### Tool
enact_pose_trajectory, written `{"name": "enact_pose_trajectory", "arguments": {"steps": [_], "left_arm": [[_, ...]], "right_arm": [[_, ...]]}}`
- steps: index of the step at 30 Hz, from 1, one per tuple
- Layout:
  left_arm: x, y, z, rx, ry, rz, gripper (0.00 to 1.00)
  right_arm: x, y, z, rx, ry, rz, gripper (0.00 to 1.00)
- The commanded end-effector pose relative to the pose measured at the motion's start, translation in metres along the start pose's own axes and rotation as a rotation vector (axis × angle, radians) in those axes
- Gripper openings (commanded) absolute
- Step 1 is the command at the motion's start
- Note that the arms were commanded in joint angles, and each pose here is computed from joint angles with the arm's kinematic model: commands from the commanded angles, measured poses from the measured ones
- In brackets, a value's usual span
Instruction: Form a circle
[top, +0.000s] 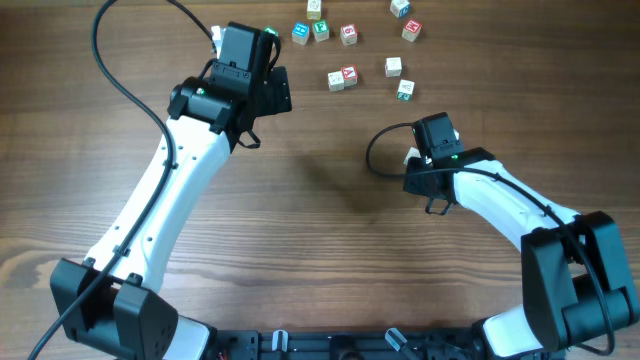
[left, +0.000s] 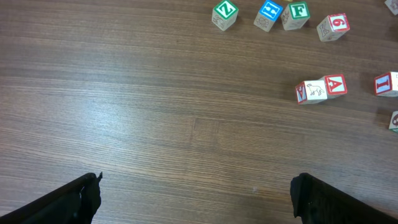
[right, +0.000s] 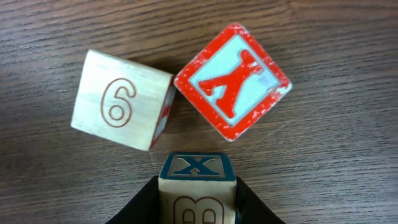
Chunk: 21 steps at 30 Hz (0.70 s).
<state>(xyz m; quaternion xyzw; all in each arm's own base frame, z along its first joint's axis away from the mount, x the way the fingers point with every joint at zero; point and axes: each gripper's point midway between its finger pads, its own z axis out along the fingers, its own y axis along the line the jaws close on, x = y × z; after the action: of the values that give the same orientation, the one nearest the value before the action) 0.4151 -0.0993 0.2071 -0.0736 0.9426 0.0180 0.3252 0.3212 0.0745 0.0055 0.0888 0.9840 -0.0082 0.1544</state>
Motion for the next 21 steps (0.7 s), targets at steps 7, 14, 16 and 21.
{"name": "enact_pose_trajectory", "arguments": {"steps": [7,14,16,21], "left_arm": [[0.0003,0.0017,0.0017,-0.005,0.002,-0.011,1.0],[0.0003,0.0017,0.0017,-0.005,0.002,-0.011,1.0],[0.0003,0.0018,0.0017,-0.005,0.002,-0.011,1.0],[0.0003,0.0018,0.0017,-0.005,0.002,-0.011,1.0]], "right_arm": [[-0.0021,-0.0093,0.003,0.057,-0.019,-0.068,0.29],[0.0023,-0.0084,0.003,0.049,0.003,-0.166,0.29],[0.0018,-0.0084,0.0031,0.049,0.002,-0.174,0.29],[-0.0012,-0.0069,0.0031,0.044,-0.011,-0.172,0.29]]}}
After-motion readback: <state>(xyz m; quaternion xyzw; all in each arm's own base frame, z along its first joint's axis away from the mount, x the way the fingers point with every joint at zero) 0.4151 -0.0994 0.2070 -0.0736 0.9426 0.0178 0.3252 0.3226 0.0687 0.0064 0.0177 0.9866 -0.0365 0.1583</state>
